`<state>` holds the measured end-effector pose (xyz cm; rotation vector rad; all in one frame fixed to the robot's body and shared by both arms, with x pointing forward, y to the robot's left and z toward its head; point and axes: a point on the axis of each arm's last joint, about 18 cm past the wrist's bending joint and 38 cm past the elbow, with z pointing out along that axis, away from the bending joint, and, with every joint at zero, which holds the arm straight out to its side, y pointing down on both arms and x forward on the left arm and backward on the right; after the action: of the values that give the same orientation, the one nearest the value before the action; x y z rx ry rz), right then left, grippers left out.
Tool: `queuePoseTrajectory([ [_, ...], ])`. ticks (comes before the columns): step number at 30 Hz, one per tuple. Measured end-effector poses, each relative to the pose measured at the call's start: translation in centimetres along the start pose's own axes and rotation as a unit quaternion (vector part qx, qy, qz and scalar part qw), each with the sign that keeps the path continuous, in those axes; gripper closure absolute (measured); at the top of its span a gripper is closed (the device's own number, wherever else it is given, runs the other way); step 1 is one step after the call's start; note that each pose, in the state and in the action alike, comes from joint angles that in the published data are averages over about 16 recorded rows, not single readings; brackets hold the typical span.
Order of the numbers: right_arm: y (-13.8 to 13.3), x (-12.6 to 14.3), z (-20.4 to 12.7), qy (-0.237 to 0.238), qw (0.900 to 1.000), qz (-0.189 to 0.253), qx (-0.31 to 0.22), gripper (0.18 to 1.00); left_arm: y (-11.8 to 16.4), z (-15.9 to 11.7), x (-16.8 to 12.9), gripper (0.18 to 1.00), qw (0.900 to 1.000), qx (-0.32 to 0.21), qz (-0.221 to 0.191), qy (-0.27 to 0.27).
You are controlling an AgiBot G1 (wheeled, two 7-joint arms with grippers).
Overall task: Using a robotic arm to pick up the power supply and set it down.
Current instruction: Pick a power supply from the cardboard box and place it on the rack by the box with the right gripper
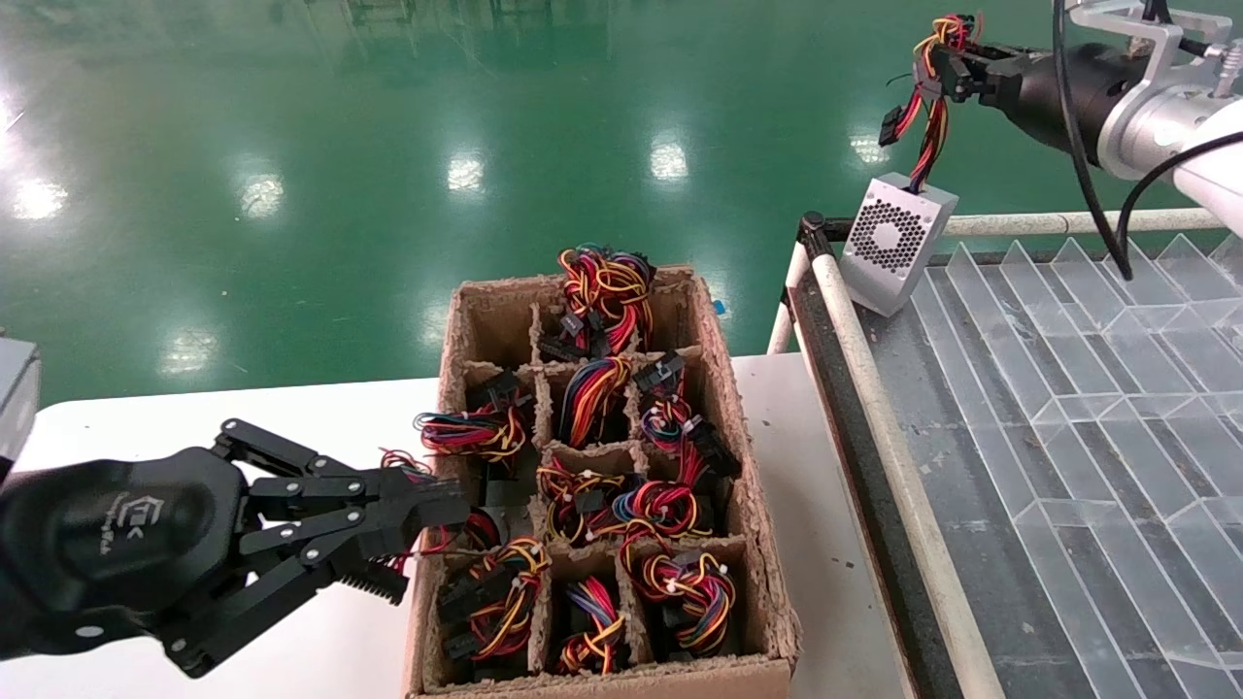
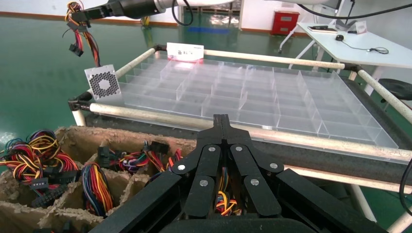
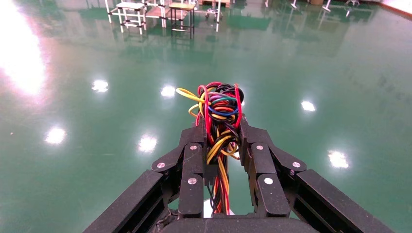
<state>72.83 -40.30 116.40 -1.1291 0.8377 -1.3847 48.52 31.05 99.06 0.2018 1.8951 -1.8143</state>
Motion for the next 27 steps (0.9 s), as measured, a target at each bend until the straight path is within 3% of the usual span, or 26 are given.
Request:
queuePoseTrajectory([
  [15,-0.6,2.1,-1.2,0.005,1.000,0.025,-0.003,0.881,0.0,0.0,0.0,0.993,1.0000,0.000,0.000,0.000],
  [27,-1.0,-0.1,-0.7,-0.023,0.999,0.044,0.001,0.882,0.0,0.0,0.0,0.993,1.0000,0.000,0.000,0.000],
])
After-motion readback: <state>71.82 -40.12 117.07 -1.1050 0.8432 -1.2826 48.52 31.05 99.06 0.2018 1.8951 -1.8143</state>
